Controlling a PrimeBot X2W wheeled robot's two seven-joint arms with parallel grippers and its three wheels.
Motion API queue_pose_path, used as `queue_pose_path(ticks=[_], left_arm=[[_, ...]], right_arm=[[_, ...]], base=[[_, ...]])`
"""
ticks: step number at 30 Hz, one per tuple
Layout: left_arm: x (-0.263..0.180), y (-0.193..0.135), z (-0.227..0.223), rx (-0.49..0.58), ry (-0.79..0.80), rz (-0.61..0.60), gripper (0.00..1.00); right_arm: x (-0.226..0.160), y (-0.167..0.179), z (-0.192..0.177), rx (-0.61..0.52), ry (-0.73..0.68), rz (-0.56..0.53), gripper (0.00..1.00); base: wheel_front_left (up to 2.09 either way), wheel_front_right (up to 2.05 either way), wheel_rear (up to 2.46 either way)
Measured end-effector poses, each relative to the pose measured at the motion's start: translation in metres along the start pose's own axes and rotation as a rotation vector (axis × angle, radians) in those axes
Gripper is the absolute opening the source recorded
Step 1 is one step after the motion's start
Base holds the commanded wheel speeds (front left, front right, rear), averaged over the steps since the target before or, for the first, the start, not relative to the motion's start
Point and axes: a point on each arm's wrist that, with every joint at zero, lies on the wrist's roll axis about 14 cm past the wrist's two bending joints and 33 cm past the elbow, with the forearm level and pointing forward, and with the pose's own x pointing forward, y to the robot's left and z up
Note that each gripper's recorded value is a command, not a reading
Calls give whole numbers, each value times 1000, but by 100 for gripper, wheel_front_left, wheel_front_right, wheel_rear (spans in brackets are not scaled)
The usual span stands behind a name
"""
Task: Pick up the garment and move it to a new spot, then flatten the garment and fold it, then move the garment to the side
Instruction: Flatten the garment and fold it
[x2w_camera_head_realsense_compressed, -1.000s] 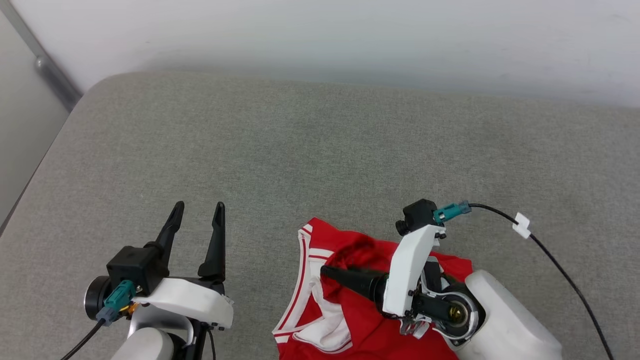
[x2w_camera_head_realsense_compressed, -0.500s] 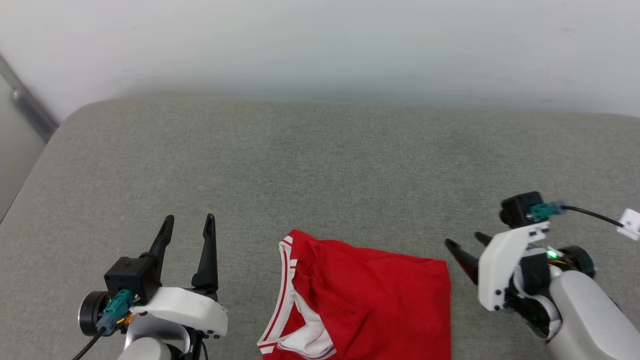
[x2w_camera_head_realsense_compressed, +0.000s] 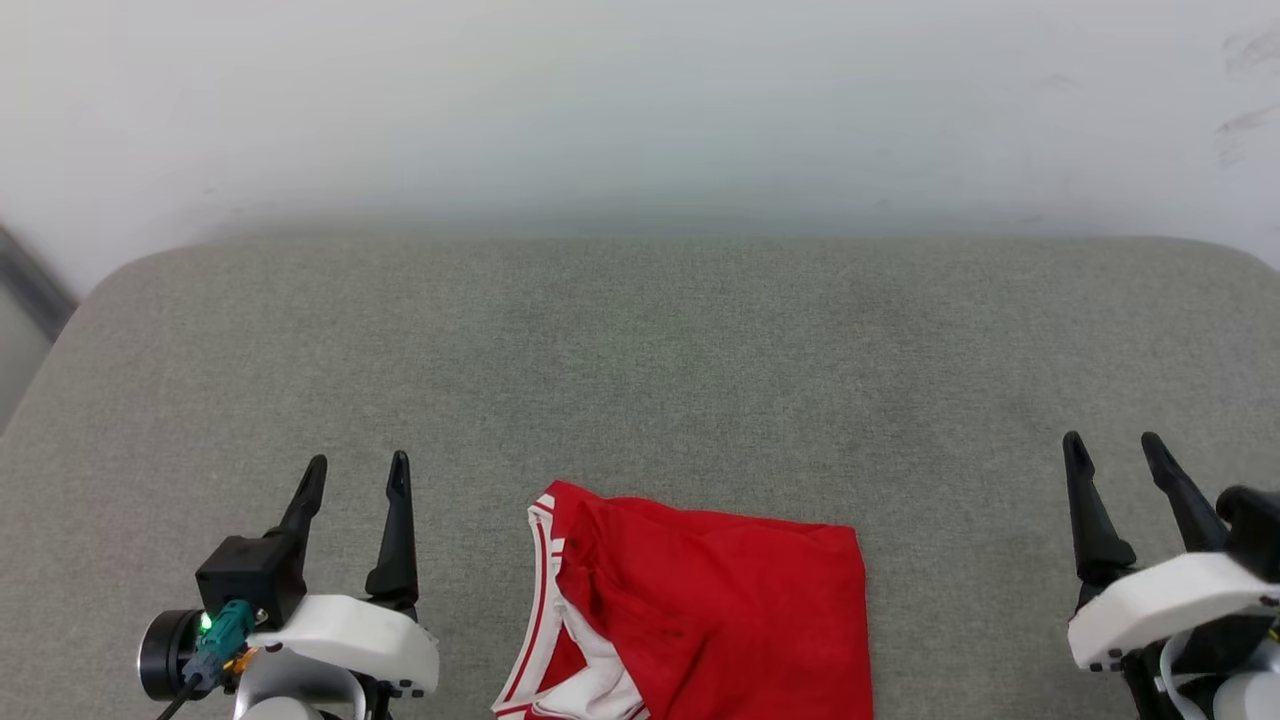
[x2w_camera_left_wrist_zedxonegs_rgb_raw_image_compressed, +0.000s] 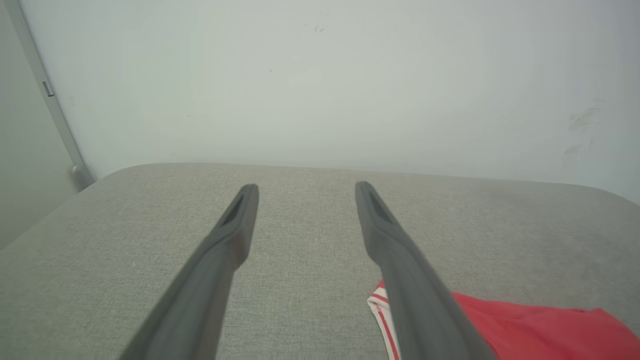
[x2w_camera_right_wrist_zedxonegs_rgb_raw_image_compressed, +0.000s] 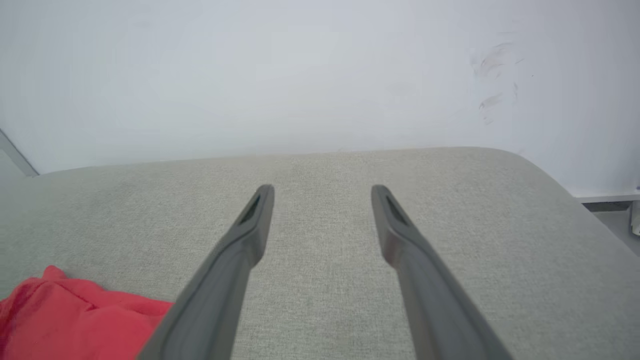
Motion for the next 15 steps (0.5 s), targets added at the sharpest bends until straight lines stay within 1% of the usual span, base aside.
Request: queue_pose_path(ticks=[4, 9, 15], left_arm=[[-3, -3, 3, 8, -14, -9, 100], [-9, -3, -1, 25, -5, -11, 100], [-15, -3, -8, 33, 11, -10, 100]], right_arm=[[-19, 11, 15, -7, -90, 19, 100], [-38, 23, 19, -20, -106, 45, 100], [-51, 29, 23, -46, -105, 52, 100]], base=[[0, 0, 0], [0, 0, 0], [0, 0, 0]])
